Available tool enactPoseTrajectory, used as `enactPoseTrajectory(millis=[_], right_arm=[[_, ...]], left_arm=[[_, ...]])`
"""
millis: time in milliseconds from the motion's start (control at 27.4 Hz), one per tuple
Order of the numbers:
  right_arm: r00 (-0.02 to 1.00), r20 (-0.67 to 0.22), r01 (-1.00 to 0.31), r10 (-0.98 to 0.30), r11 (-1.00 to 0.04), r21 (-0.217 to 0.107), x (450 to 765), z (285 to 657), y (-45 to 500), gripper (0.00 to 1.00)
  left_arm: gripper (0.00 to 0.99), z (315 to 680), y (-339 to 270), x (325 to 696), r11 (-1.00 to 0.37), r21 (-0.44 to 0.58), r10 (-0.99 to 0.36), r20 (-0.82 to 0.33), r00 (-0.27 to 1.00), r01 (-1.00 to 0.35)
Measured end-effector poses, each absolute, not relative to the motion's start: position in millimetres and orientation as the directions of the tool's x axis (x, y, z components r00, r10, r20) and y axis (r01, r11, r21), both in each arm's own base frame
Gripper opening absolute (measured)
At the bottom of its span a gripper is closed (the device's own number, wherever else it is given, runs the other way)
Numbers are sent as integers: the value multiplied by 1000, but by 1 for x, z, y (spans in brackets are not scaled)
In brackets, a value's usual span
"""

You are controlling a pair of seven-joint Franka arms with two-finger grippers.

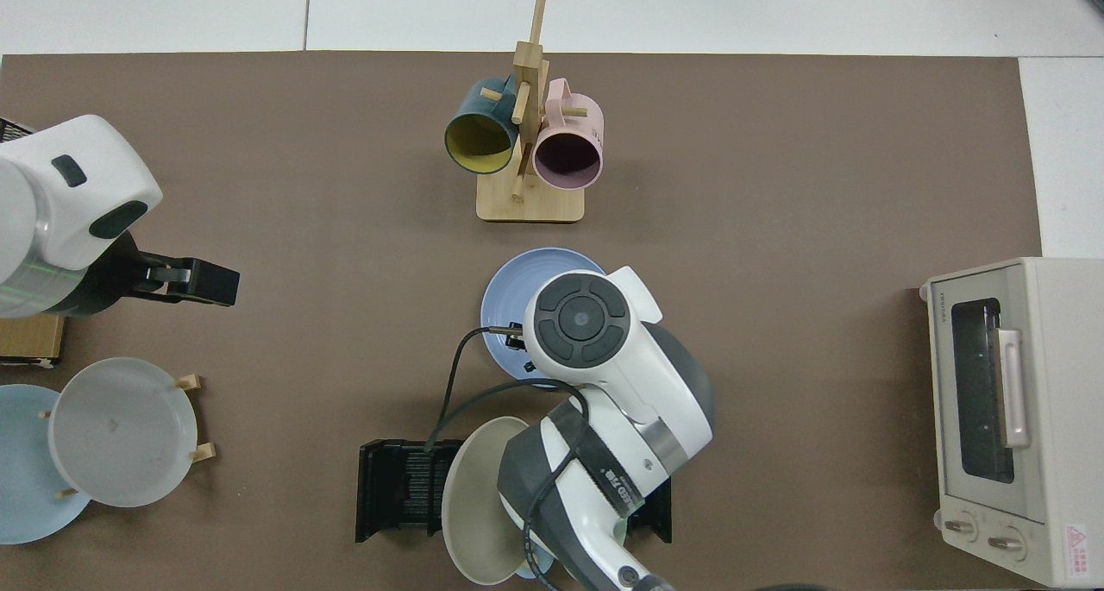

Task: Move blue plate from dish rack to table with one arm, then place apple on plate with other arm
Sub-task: 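Release the plate and retract the left gripper while the right gripper carries the apple, then lower the apple onto the blue plate with the right gripper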

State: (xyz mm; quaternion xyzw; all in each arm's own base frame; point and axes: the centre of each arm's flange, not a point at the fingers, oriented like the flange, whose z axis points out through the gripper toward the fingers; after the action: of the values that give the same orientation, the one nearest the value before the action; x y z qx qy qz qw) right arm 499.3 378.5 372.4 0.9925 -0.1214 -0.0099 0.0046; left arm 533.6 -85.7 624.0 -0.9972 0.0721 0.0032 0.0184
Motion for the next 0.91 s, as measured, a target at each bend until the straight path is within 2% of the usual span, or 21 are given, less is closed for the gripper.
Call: enactPoseTrajectory(millis=[219, 328, 511, 766, 912], right_arm=[[966, -18, -257, -257, -966, 16, 509, 325, 386, 696], [963, -23, -269, -269, -963, 17, 513, 321, 383, 696], [951, -62, -305, -304, -952, -13, 513, 321, 384, 696], [948, -81, -310, -309, -951, -9, 510, 308, 388, 696], [946, -73, -317, -315, -948, -19, 514, 303, 386, 696]], left_arm=[[991, 626, -86, 533, -989, -32, -143, -6, 990, -143], [991, 627, -87, 532, -990, 2, -138, -6, 990, -138], [991, 626, -77, 528, -993, 47, -114, -37, 993, -112], [991, 628, -70, 523, -994, 50, -102, -58, 993, -99], [991, 631, -70, 520, -994, 50, -102, -59, 993, -100]])
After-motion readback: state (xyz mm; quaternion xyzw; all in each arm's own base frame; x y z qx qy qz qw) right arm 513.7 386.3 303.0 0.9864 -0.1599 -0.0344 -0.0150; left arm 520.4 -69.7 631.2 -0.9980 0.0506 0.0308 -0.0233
